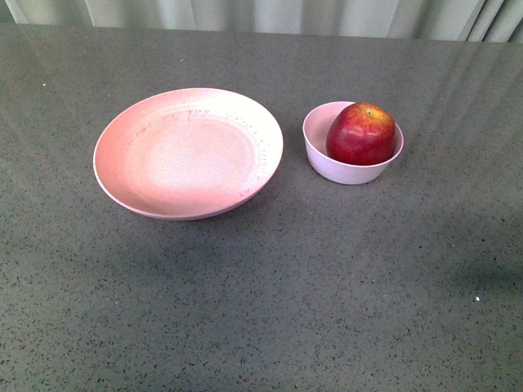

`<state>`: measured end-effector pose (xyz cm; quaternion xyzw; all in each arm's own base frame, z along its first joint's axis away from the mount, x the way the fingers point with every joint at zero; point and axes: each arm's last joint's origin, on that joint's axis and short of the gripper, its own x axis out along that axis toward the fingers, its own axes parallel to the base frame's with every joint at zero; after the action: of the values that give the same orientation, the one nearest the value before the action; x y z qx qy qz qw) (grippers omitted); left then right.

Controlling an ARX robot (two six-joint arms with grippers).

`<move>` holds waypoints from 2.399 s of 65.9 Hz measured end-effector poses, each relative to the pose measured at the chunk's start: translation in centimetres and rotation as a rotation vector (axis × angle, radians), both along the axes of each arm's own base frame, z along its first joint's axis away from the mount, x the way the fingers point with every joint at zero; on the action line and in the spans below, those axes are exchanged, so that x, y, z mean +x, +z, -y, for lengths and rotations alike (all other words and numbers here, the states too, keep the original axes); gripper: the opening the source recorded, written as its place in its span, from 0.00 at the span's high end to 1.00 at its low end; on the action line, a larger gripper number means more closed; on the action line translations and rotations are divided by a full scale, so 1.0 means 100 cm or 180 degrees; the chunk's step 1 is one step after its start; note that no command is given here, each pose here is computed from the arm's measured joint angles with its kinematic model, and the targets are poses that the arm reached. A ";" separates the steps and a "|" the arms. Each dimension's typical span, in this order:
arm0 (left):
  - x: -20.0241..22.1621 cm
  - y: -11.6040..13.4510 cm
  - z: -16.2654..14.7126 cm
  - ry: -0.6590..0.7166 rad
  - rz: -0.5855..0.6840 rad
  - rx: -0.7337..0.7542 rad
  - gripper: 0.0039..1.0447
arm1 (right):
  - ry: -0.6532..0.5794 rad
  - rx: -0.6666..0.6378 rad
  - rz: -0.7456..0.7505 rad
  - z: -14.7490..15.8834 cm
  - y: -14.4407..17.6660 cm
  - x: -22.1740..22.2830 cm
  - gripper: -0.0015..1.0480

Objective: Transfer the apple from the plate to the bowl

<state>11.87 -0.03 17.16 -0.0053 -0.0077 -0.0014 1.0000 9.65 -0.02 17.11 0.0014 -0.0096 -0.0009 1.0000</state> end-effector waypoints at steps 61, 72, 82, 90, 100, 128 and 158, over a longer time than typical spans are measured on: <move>-0.021 -0.004 0.000 0.0000 -0.0052 0.0000 0.99 | 0.0001 0.0000 -0.0001 0.000 0.000 0.000 0.09; -0.021 -0.004 0.000 0.0000 -0.0052 0.0000 0.99 | 0.0000 0.0000 -0.0001 0.000 0.000 0.000 0.09; -0.021 -0.004 0.000 0.0001 -0.0050 0.0000 0.92 | 0.0000 0.0000 -0.0001 0.000 0.000 0.000 0.09; -0.021 -0.004 0.000 0.0001 -0.0051 0.0000 0.69 | 0.0000 0.0000 -0.0001 0.000 0.000 0.000 0.09; -0.021 -0.004 0.000 0.0001 -0.0050 0.0000 0.44 | 0.0000 0.0000 -0.0001 0.000 0.000 0.000 0.09; -0.021 -0.004 0.000 0.0001 -0.0050 0.0007 0.08 | 0.0000 0.0000 -0.0001 0.000 0.000 0.000 0.09; -0.021 -0.004 0.000 0.0001 -0.0050 0.0007 0.08 | 0.0000 0.0000 -0.0001 0.000 0.000 0.000 0.09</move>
<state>9.77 -0.02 16.75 -0.0041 0.0001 -0.0011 1.0000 9.65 -0.02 17.11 0.0014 -0.0094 -0.0009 1.0000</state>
